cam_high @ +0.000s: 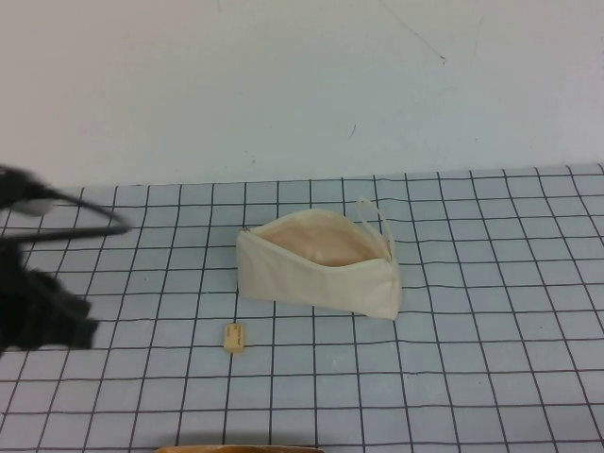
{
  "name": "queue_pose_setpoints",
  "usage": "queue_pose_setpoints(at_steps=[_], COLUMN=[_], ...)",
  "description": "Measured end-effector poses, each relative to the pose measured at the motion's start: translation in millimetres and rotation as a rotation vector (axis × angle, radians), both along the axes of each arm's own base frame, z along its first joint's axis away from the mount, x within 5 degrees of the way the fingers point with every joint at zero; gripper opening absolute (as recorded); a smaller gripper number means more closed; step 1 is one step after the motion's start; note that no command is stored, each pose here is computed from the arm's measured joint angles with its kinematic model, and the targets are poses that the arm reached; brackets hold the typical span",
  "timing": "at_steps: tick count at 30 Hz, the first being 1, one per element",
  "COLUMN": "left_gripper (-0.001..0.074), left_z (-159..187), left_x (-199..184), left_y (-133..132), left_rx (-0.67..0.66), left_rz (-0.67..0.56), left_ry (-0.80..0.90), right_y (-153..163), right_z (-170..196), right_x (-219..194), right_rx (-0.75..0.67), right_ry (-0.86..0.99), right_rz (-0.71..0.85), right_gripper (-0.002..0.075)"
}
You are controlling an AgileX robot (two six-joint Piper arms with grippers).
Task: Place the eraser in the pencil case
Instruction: Pick up the eraser from the table
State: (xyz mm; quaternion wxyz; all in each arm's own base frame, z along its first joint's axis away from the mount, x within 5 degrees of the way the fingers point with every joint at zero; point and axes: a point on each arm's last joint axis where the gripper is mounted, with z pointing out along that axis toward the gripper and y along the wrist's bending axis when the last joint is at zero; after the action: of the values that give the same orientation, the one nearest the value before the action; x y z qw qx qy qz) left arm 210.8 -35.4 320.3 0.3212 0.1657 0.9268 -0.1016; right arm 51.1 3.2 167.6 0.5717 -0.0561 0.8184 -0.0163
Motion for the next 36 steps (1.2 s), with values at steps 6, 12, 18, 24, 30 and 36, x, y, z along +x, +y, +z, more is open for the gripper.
queue_pose_setpoints(at_steps=[6,12,18,24,30,36], left_gripper=[-0.0001,0.0001,0.0206,0.0470,0.0466,0.0433], left_z=[-22.0,-47.5,-83.5,-123.6,-157.8,-167.7], left_x=[57.6,95.1,121.8,135.8,147.7,153.8], left_y=[-43.4,-89.0,-117.5,-127.0,-133.1,-135.5], left_rx=[0.185,0.302,0.267,0.243,0.222,0.196], left_rz=[-0.089,-0.074,-0.029,0.040,0.088,0.142], left_ry=[0.129,0.182,0.290,0.400,0.419,0.415], right_y=[0.0,0.0,0.0,0.0,0.0,0.0], right_z=[0.0,0.0,0.0,0.0,0.0,0.0], right_x=[0.0,0.0,0.0,0.0,0.0,0.0], right_rx=[0.000,0.000,0.000,0.000,0.000,0.000], right_ry=[0.000,0.000,0.000,0.000,0.000,0.000], right_rz=[0.000,0.000,0.000,0.000,0.000,0.000], right_gripper=[-0.0001,-0.0001,-0.0001,-0.0001,-0.0001,-0.0001])
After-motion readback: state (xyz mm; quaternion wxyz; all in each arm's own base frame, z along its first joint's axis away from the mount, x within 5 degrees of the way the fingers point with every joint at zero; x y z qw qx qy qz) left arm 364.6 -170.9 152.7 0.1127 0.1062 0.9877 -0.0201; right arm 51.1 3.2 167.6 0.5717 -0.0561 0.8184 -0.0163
